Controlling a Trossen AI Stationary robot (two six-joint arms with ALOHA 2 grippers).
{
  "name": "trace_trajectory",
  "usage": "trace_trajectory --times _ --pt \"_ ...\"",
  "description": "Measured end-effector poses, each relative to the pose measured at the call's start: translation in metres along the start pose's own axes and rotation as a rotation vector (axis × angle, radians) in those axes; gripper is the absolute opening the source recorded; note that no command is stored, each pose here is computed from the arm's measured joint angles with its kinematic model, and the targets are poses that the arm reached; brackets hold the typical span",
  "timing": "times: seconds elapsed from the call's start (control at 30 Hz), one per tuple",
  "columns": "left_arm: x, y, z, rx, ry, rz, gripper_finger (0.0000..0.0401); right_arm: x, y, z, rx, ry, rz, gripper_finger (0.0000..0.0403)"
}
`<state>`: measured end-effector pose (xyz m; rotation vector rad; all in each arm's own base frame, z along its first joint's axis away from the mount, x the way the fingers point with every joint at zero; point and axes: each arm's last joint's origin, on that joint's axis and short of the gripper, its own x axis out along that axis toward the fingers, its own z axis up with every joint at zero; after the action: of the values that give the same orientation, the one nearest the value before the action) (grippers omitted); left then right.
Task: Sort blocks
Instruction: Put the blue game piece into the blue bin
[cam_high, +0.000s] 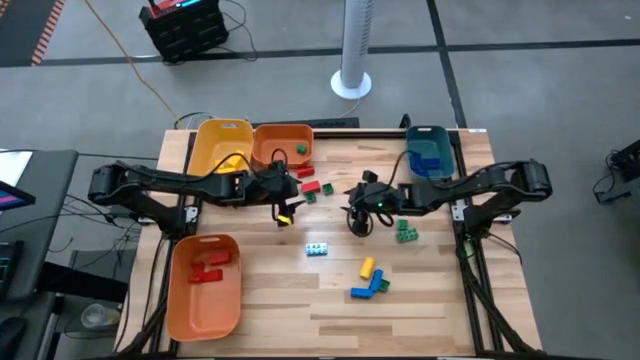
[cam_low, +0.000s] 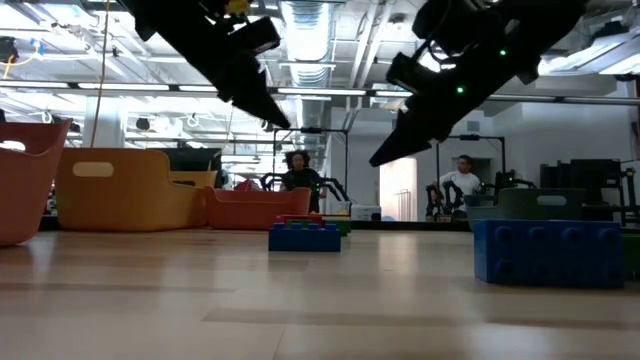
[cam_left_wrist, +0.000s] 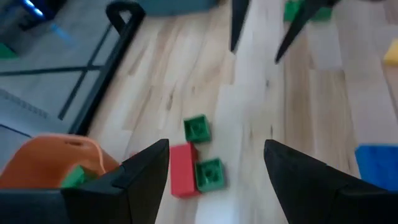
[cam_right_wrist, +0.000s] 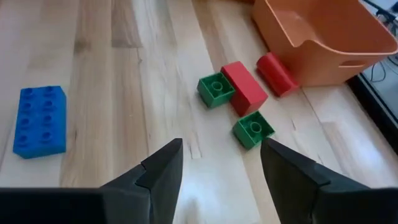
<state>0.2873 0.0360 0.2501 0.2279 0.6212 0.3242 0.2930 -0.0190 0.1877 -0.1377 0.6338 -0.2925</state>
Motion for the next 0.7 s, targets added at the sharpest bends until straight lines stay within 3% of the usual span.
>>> trace_trajectory --times 0.1,0.27,0.4,0.7 --pt "0.000 -0.001 -0.005 0.014 0.052 -0.009 0.0255 -0.003 0.008 0.000 -0.013 0.057 0.032 0.0241" --pt "-0.001 -0.002 -0.013 0.035 0.129 -0.022 0.0255 -0.021 0.038 0.005 -0.131 0.226 0.191 0.0246" --pt "-0.001 -0.001 -0.012 0.036 0.121 -0.019 0.0255 -0.037 0.060 0.006 -0.191 0.319 0.306 0.0243" --pt "0.000 -0.001 -0.011 0.020 0.106 -0.016 0.0255 -0.054 0.086 0.003 -0.279 0.417 0.422 0.0229"
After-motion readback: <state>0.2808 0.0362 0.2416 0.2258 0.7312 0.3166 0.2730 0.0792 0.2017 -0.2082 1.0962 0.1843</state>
